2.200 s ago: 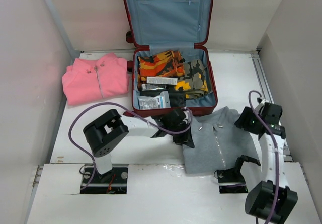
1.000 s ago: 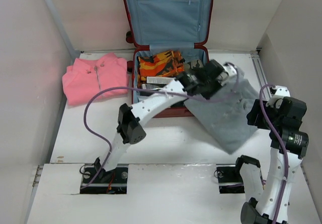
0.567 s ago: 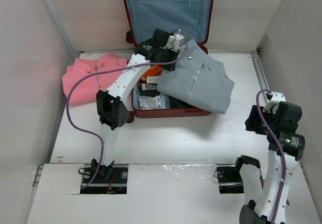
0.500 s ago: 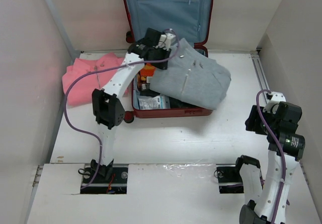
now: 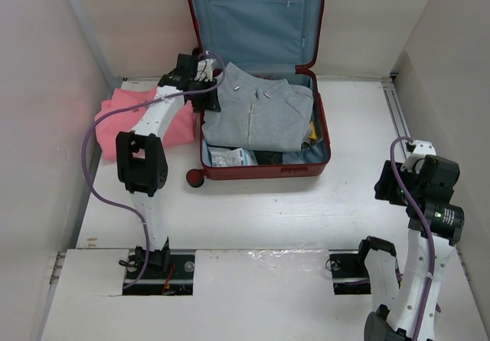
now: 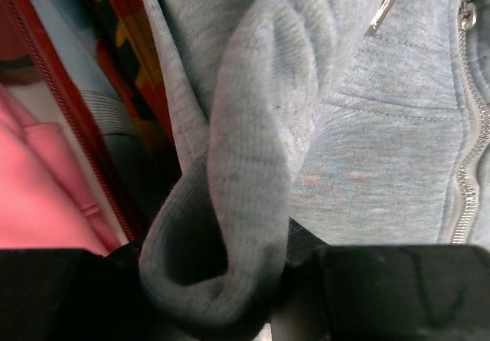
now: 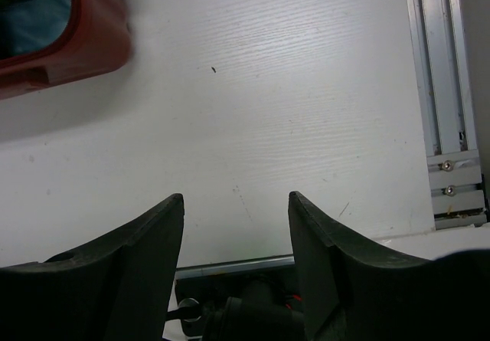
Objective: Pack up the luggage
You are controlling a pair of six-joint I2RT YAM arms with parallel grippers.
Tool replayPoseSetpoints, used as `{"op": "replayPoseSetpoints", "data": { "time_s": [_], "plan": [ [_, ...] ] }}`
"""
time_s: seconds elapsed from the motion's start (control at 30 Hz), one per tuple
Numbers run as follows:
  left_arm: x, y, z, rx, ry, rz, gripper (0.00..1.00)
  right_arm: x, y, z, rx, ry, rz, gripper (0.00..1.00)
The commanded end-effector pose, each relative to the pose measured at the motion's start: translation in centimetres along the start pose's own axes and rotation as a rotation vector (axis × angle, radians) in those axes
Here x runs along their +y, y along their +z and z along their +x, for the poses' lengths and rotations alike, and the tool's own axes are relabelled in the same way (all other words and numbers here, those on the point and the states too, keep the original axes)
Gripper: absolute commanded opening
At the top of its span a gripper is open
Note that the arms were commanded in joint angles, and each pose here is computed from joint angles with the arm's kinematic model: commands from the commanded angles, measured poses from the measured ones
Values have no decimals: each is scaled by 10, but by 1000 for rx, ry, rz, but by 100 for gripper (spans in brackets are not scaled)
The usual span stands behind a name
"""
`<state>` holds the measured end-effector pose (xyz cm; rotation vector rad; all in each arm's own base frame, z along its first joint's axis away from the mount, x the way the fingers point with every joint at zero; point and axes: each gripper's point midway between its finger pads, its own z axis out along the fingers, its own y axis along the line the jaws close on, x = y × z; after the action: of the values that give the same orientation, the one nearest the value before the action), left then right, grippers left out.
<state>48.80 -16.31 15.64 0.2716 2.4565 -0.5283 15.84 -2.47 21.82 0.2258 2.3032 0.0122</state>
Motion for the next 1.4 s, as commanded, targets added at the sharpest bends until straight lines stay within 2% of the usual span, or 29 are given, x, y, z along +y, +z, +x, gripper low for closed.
{"op": "replayPoseSetpoints", "data": {
  "time_s": [0.0,0.07,0.13,0.23,0.3,0.37,0.4,0.47,0.5,0.53,0.57,0.67,0.73,0.77,0.8,0.87,0.93,0.97,1.03,1.13,1.2,1.23,1.27,1.3,1.33,1.37],
  "plan": [
    [-15,-23,-9,-58,-77,81,0,-2,-3,-4,-22,-11,16,62],
    [-27,-18,1,-19,-138,158,0,-2,-3,-4,-22,-11,16,62],
    [-40,-13,9,8,-126,181,0,-2,-6,-5,-22,-11,16,62],
    [-33,-7,22,24,-150,150,0,1,-8,-8,-32,-24,0,66],
    [-34,-6,28,46,-167,157,3,12,-5,-15,-54,-55,-72,66],
    [-31,-6,30,51,-162,141,21,23,0,-28,-88,-91,-143,67],
    [-29,-6,30,48,-161,126,44,32,2,-31,-91,-101,-201,69],
    [-23,-16,12,9,-110,72,62,40,7,-47,-99,-125,-240,69],
    [-10,-20,3,-18,-88,-7,72,46,8,-63,-135,-135,-262,70],
    [-9,-38,-22,-87,-54,-47,92,62,2,-78,-168,-181,-300,72],
    [-5,-50,-30,-109,-35,-91,100,71,12,-87,-140,-178,-315,73],
    [9,-87,-69,-210,48,-235,100,123,11,-123,-182,-325,-362,80],
    [17,-112,-82,-253,90,-322,100,156,43,-130,-107,-397,-361,81],
    [15,-130,-90,-290,105,-340,100,180,40,-145,-137,-424,-406,82],
    [19,-140,-100,-339,119,-358,100,193,70,-142,-69,-446,-409,82],
    [16,-150,-108,-390,165,-361,100,219,91,-155,-85,-445,-476,82],
    [19,-138,-107,-406,197,-354,100,223,141,-150,-13,-405,-474,82],
    [20,-129,-102,-384,197,-341,95,225,158,-151,0,-380,-496,82],
    [25,-94,-88,-279,189,-300,88,217,208,-142,83,-319,-495,82],
    [24,-54,-74,-186,150,-247,76,235,234,-154,90,-324,-559,82],
    [25,-42,-67,-169,149,-225,69,239,266,-139,163,-350,-536,82],
    [29,-29,-56,-137,143,-218,66,250,267,-150,136,-367,-565,81],
    [25,-23,-54,-140,150,-211,57,252,280,-141,165,-365,-570,77],
    [28,-20,-47,-121,159,-213,55,254,286,-141,156,-365,-571,71],
    [27,-10,-41,-102,171,-208,52,256,289,-140,154,-365,-582,53],
    [23,0,-33,-77,175,-193,48,258,288,-139,156,-364,-594,41]
  ]
}}
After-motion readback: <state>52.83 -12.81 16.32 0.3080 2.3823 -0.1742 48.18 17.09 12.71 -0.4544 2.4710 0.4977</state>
